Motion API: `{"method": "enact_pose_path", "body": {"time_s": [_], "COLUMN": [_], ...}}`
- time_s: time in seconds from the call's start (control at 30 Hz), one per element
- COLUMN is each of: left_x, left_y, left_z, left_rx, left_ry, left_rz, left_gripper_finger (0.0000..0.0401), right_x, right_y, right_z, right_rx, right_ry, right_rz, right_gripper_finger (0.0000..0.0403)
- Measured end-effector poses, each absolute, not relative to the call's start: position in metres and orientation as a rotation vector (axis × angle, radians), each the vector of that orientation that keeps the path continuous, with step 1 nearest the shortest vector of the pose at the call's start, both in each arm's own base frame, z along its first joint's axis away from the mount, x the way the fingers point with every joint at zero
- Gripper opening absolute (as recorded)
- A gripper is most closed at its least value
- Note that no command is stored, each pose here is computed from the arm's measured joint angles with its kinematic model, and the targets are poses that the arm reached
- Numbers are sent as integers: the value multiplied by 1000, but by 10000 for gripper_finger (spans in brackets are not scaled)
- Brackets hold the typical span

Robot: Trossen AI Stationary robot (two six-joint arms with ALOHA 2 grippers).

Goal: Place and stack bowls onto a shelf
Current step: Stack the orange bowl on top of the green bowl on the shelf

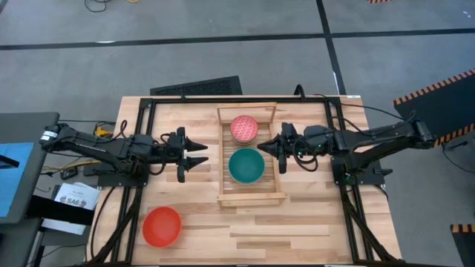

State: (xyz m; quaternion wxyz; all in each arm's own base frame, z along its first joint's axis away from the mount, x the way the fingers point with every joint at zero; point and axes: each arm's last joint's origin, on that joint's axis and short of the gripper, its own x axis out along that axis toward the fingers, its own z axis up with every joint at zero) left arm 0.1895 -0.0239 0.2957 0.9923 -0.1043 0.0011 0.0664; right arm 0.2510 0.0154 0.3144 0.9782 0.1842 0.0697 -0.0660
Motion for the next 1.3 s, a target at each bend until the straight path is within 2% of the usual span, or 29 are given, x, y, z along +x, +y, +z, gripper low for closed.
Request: {"method": "enact_pose_path", "body": {"time_s": [0.4,0.77,0.87,1.07,1.3], "left_x": [190,189,187,180,169], "left_y": [-24,-23,-23,-31,-73], "left_z": [296,314,322,334,301], "left_rx": [-195,-98,-165,-309,-316], "left_ry": [14,22,136,555,952], "left_rz": [136,168,176,83,-151], "left_gripper_finger": [186,197,197,197,197], "right_x": [251,248,248,246,243], "right_y": [13,11,11,11,11], "right_z": [312,309,307,302,295], "right_rx": [368,326,320,308,298], "right_ry": [160,210,223,283,360], "right_rz": [-166,-184,-186,-195,-208], "right_gripper_finger": [81,163,172,175,175]}}
